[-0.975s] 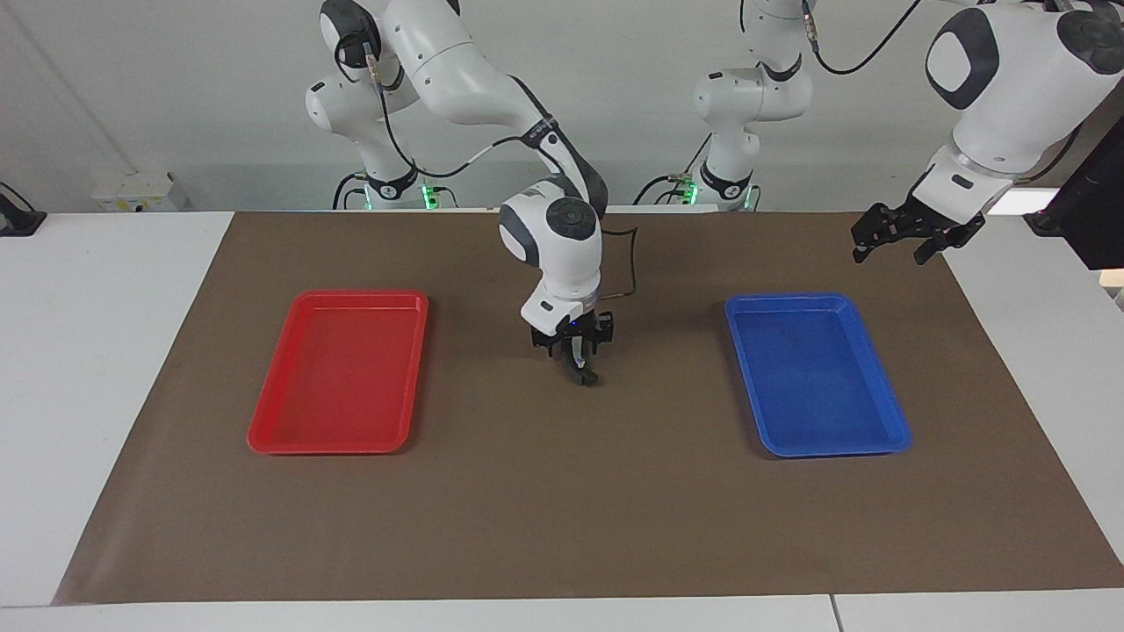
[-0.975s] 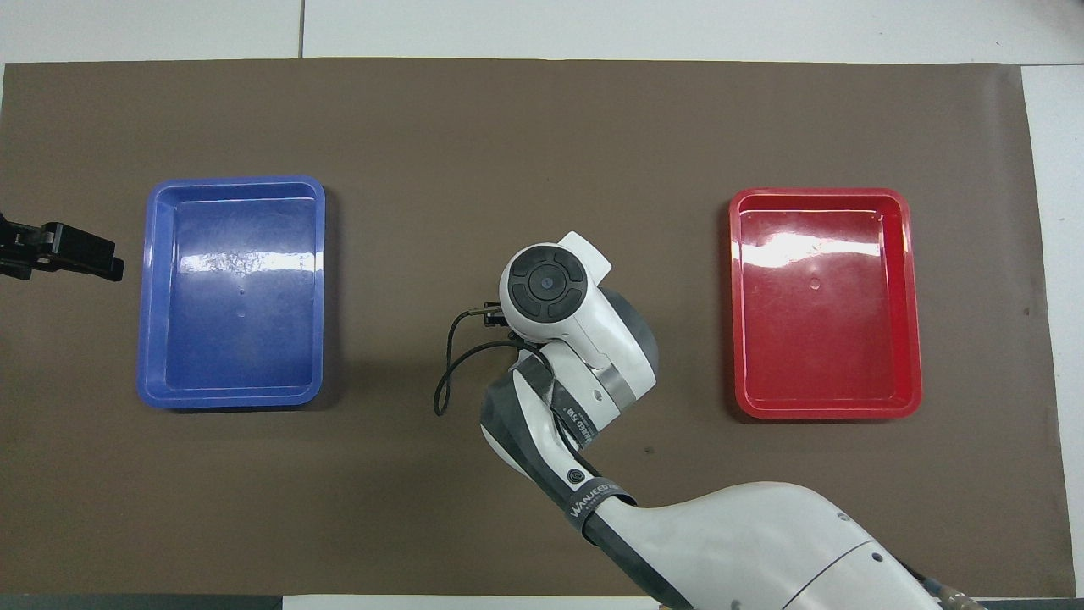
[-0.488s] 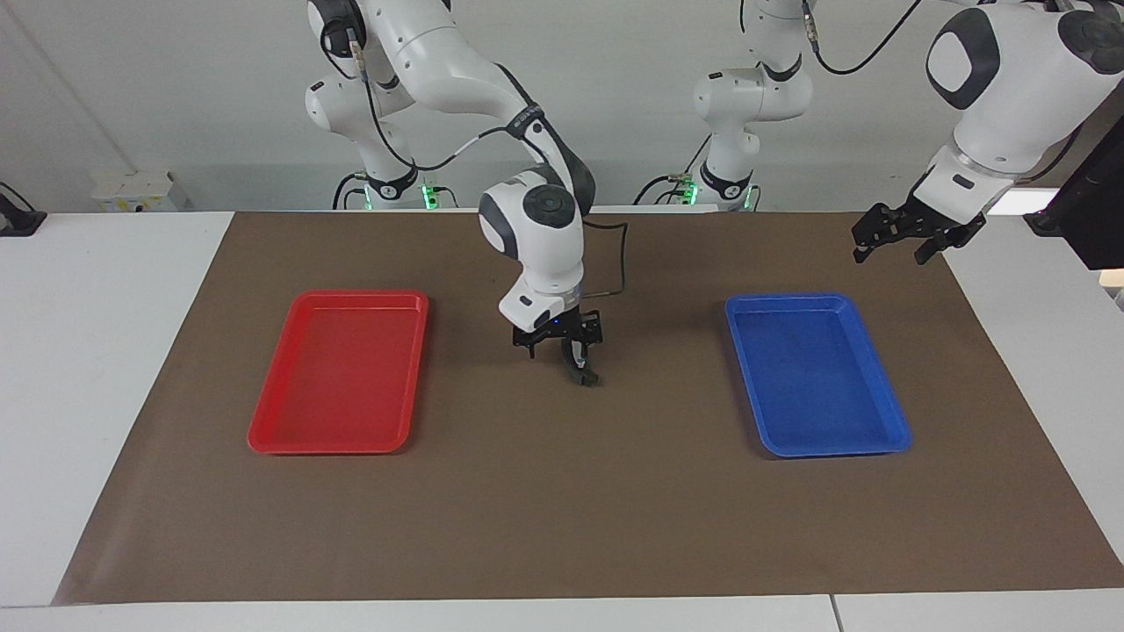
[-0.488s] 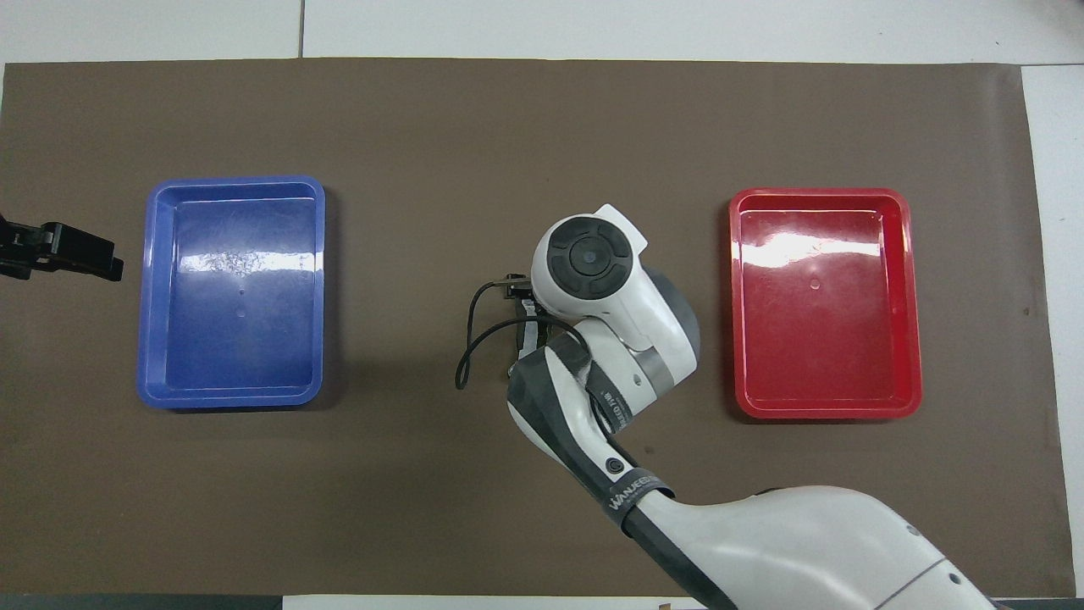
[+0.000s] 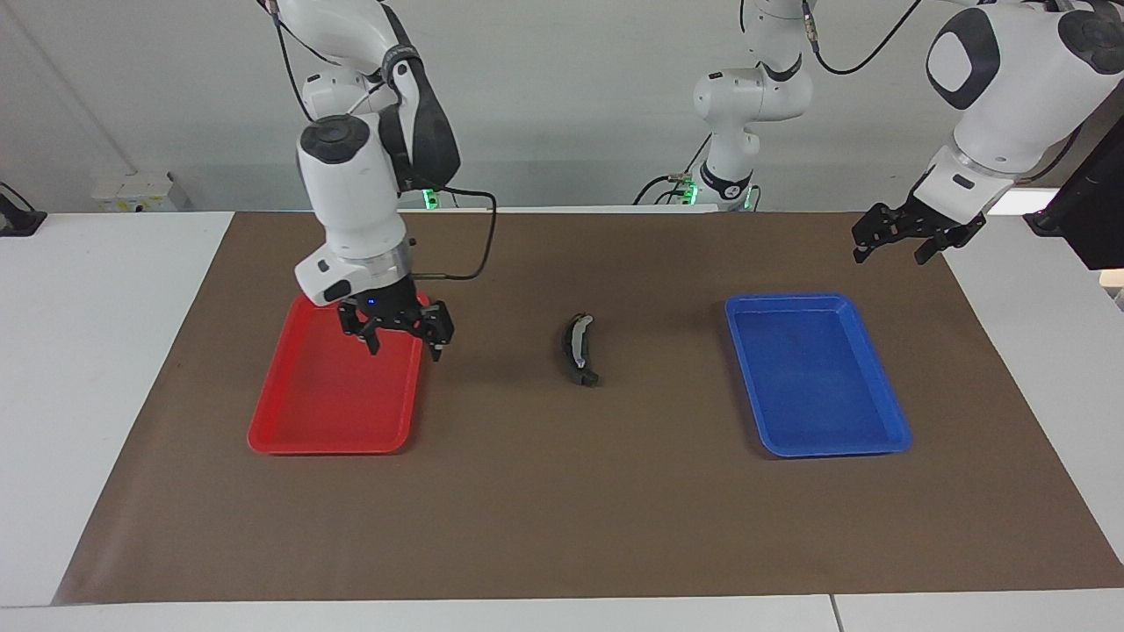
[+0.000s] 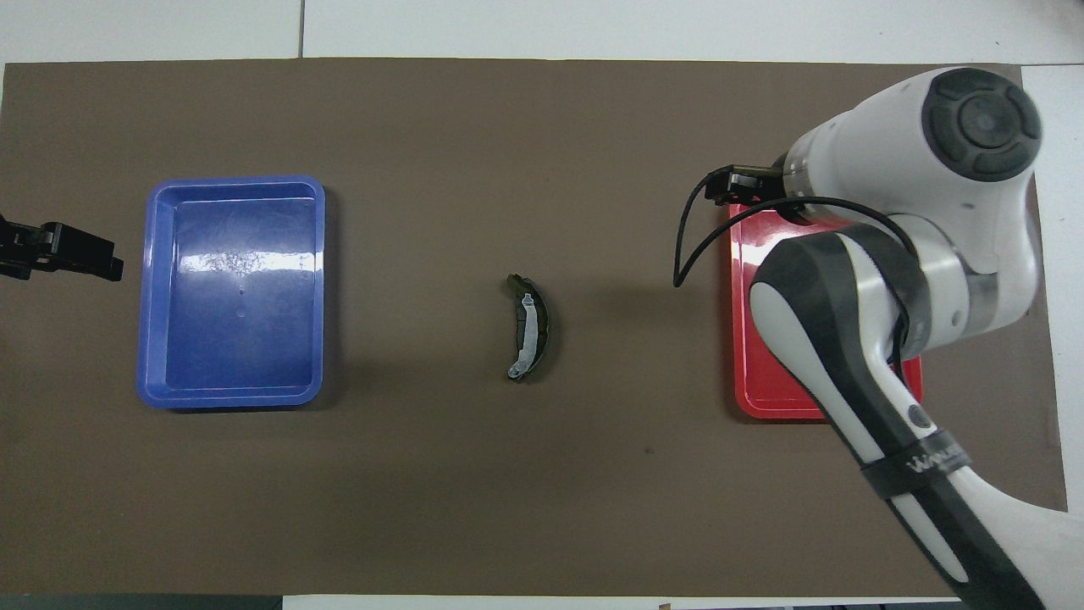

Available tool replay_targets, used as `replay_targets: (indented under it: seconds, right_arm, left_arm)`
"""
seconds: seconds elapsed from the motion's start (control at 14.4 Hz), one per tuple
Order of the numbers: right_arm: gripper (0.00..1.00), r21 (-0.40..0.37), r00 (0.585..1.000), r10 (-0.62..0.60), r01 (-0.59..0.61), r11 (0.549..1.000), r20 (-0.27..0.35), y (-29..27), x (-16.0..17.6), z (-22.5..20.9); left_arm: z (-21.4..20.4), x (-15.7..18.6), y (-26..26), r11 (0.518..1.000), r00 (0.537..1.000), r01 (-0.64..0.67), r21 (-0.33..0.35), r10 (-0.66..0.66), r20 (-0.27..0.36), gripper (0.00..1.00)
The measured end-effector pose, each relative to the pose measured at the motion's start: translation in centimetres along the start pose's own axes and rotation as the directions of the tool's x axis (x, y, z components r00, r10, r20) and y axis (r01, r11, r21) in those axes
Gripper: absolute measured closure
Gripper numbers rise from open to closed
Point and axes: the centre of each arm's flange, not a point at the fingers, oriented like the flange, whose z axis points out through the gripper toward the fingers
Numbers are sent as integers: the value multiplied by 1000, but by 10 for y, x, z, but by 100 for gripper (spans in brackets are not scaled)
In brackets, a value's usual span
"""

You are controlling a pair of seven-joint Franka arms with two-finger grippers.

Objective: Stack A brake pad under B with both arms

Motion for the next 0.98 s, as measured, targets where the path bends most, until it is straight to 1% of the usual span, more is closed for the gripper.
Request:
replay_targets:
  seconds: [0.14,0.28,0.56,0.7,0.84,0.98]
  right_arm:
    - [0,-11,1000,16,-16,1000,2,37,7,-20]
    - [0,-25,1000,11,-10,1000,24,61,3,-46]
    - [0,-52,993,-17,23,998,119,94,-16,-116]
    - [0,-60,985,-51,62,996,162,104,-24,-142]
    - [0,-62,976,-95,109,992,195,110,-26,-150]
    - [0,-62,971,-107,123,991,212,109,-27,-149]
  left_arm:
    - [0,0,0,1000,1000,0,0,0,0,0]
    - [0,0,0,1000,1000,0,0,0,0,0]
    - [0,0,0,1000,1000,0,0,0,0,0]
    - [0,0,0,1000,1000,0,0,0,0,0]
    - [0,0,0,1000,1000,0,0,0,0,0]
    - [0,0,0,1000,1000,0,0,0,0,0]
